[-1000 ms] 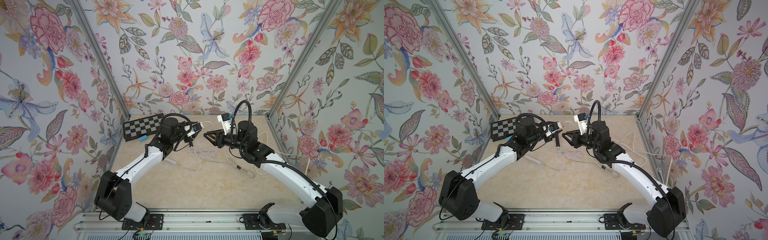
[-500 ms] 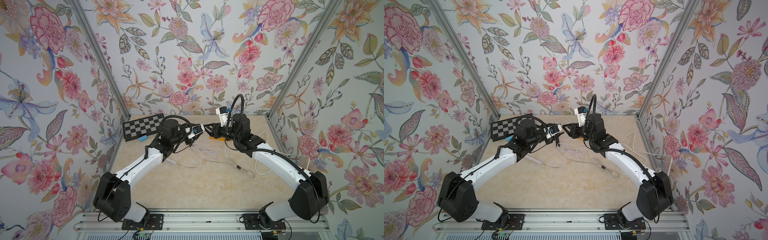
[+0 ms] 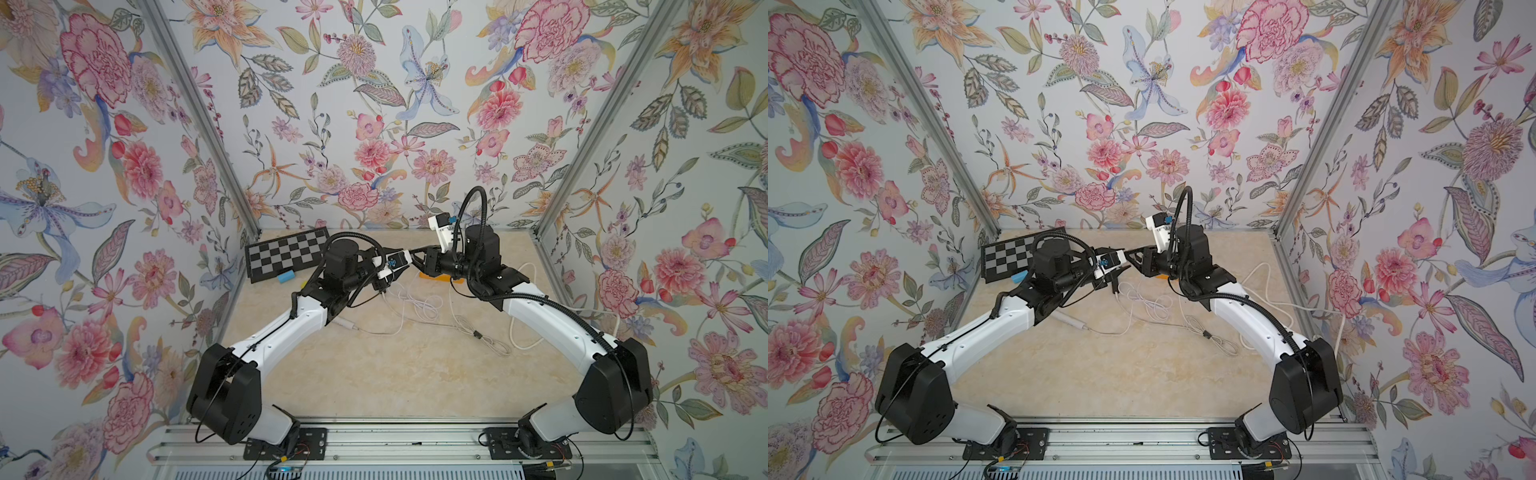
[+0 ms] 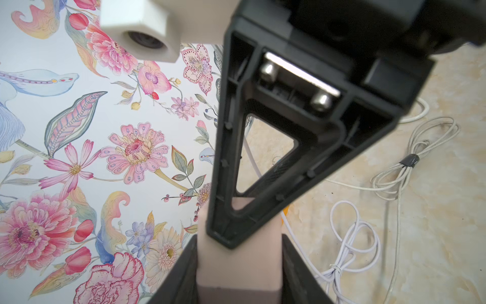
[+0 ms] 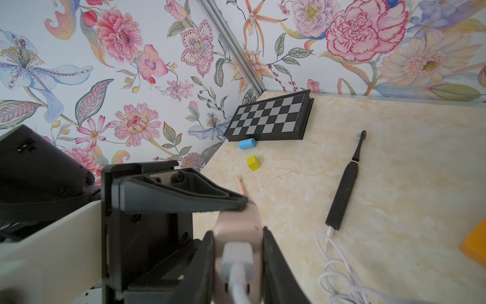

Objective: Charge the electric toothbrush
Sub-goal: Pick up the plug from the center of the board, then insert the plug into the socket.

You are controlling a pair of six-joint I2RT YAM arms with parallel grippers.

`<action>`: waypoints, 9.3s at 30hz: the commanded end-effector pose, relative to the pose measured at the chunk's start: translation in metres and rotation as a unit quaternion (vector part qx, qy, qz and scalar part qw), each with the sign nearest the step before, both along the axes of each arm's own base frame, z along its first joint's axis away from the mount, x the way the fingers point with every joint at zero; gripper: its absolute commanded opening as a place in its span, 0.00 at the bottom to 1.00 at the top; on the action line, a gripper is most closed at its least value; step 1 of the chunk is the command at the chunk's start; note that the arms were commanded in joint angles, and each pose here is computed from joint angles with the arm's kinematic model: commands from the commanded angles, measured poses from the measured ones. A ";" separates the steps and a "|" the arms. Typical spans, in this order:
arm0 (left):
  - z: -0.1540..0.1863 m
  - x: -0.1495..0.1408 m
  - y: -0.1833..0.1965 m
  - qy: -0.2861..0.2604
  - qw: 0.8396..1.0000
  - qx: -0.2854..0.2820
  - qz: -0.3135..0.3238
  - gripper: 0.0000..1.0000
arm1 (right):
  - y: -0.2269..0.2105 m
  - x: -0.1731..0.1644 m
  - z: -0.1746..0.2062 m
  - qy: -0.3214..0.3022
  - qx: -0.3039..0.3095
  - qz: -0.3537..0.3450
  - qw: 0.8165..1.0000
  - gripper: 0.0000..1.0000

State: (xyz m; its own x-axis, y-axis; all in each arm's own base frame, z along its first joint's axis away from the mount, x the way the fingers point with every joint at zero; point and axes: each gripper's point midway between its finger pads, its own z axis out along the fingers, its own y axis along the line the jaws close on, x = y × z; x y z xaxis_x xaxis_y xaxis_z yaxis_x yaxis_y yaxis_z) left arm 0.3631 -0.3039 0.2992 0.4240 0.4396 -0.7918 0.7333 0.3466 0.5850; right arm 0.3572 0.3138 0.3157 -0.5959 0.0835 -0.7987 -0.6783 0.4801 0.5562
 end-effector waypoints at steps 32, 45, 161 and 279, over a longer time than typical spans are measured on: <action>0.042 -0.105 0.079 -0.011 0.991 -0.120 0.055 0.99 | -0.116 -0.051 0.078 -0.228 -0.188 -0.066 0.953 0.05; 0.036 -0.118 0.076 -0.014 0.992 -0.123 0.025 0.99 | -0.133 -0.078 0.116 -0.273 -0.190 -0.119 0.935 0.04; -0.056 -0.144 0.059 -0.035 0.996 -0.007 -0.082 0.99 | -0.179 0.162 -0.315 -0.162 -0.601 0.321 0.714 0.29; -0.050 -0.153 0.057 -0.038 0.994 -0.028 -0.101 0.99 | -0.126 0.110 -0.181 0.200 -0.324 -0.157 0.911 0.90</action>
State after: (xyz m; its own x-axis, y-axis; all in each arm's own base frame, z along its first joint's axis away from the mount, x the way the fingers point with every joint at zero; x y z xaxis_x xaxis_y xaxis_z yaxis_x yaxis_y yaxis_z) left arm 0.2106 -0.2466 0.2425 0.5418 0.3211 -0.7767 0.7509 0.2303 0.6190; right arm 0.4772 0.1804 0.1392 -0.8175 -0.2542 -0.5167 -0.3564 0.9281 0.1074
